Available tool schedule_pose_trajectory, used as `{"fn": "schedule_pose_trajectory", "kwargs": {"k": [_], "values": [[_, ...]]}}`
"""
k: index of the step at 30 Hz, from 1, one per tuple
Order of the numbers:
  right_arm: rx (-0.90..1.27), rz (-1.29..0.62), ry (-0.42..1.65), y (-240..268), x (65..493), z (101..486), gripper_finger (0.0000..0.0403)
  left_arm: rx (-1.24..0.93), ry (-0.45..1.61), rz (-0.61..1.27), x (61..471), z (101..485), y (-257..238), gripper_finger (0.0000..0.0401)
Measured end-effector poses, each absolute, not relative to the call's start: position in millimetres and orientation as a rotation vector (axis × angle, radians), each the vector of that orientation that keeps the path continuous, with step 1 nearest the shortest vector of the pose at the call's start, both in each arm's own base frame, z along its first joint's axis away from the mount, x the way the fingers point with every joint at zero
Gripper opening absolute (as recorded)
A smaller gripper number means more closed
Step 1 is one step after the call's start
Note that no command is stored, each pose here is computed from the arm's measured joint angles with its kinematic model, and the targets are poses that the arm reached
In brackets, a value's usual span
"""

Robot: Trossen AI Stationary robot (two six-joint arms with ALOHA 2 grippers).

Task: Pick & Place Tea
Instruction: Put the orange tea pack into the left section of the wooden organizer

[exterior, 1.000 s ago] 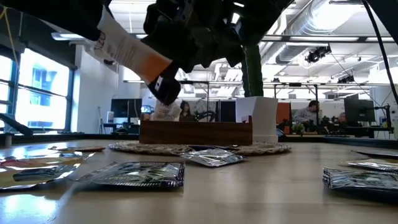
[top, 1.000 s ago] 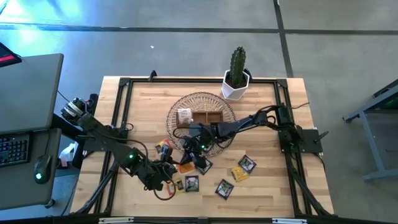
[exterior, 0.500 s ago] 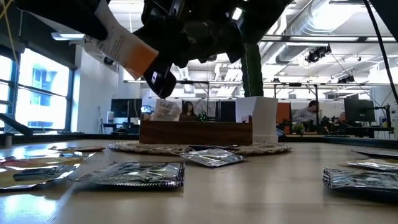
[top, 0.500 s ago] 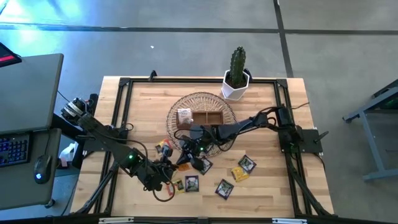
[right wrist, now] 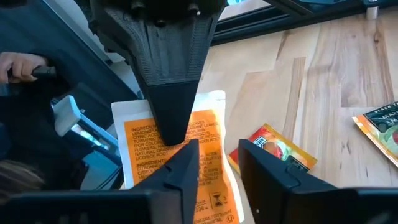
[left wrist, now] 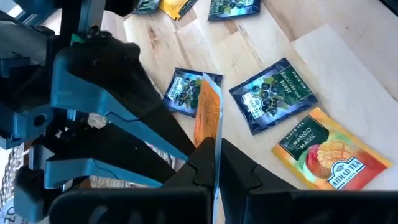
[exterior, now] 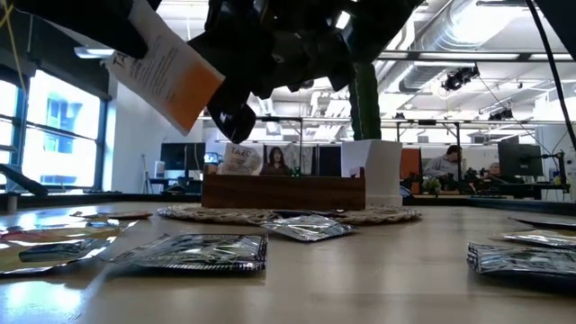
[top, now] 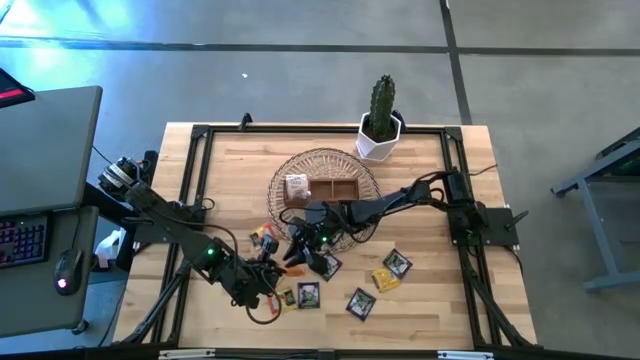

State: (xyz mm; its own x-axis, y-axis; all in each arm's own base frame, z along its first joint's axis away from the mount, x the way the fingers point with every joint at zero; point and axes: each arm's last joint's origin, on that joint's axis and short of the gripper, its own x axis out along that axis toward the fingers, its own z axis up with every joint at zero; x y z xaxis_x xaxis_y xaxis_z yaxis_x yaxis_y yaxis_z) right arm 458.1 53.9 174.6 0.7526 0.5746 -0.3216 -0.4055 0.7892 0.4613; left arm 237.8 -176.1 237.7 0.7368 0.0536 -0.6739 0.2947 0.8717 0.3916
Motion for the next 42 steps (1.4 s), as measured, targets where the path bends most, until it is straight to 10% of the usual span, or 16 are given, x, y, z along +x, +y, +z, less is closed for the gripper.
{"fn": "schedule_pose_trajectory", "kwargs": {"k": [9,20,42], "values": [[0.336,0.477,0.71,44,431,196,0.0134,0.25,0.721,0.13,242,241,-159,0.0001],[-0.031,-0.077,1.027,57,360,243,0.013,0.18,0.972,0.311,256,246,-60,0.0],[-0.106,-0.03,0.976,101,353,244,0.0129,0.14,0.988,0.247,289,232,45,0.0]]}}
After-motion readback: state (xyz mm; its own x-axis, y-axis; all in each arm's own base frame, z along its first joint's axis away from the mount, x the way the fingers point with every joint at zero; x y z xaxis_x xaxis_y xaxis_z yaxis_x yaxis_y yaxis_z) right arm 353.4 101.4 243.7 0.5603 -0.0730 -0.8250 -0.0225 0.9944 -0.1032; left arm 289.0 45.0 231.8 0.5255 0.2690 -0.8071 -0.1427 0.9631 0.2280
